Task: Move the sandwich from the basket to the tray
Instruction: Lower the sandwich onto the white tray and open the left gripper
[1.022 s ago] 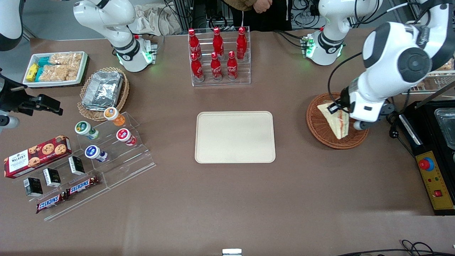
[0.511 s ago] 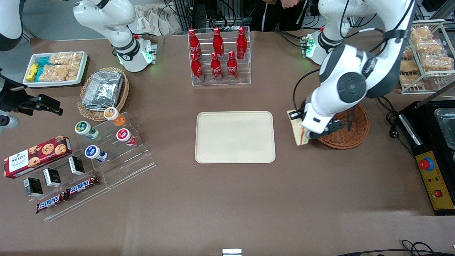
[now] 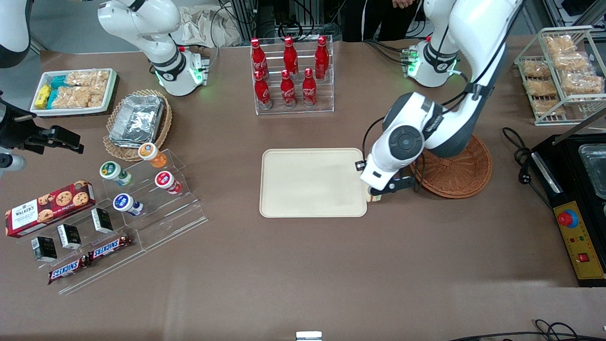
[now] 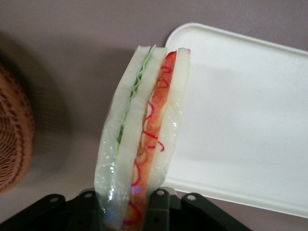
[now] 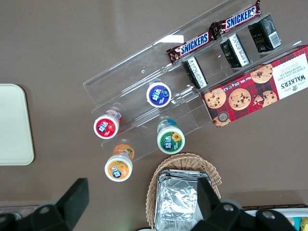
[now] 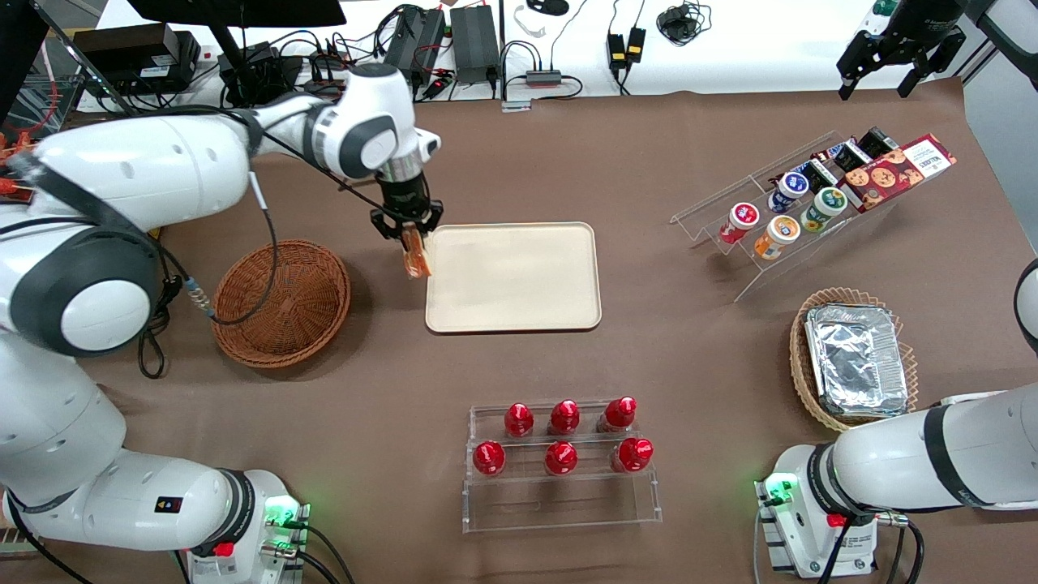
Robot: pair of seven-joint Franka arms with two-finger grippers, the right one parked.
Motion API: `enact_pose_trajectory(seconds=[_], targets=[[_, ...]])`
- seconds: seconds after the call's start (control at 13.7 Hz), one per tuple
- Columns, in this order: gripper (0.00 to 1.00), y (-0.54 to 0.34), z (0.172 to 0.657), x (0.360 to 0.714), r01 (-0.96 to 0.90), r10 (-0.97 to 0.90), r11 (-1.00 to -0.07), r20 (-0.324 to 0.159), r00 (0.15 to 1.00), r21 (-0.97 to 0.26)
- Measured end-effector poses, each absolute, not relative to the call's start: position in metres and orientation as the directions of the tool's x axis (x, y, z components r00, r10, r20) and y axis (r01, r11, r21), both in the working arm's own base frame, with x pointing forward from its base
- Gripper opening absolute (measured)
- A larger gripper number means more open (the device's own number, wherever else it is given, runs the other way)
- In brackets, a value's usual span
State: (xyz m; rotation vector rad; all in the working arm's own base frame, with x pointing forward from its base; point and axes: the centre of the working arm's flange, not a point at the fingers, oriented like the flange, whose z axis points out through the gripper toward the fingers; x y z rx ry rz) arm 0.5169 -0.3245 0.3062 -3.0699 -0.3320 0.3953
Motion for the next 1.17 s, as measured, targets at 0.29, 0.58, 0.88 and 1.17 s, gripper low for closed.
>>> enact_pose_trajectory(seconds=[0.29,0.58,0.88,1.17], targets=[[0.31,-0.348,0.273,0.506,0.166,0.176,-0.984,-0.252,0.952,-0.062],[0.31,-0.352,0.255,0.505,0.152,0.166,-0.986,-0.247,0.955,-0.075],[0.31,-0.357,0.243,0.504,0.147,0.159,-0.987,-0.251,0.955,-0.065],[0.31,-0.360,0.230,0.501,0.141,0.154,-0.988,-0.262,0.953,-0.066]])
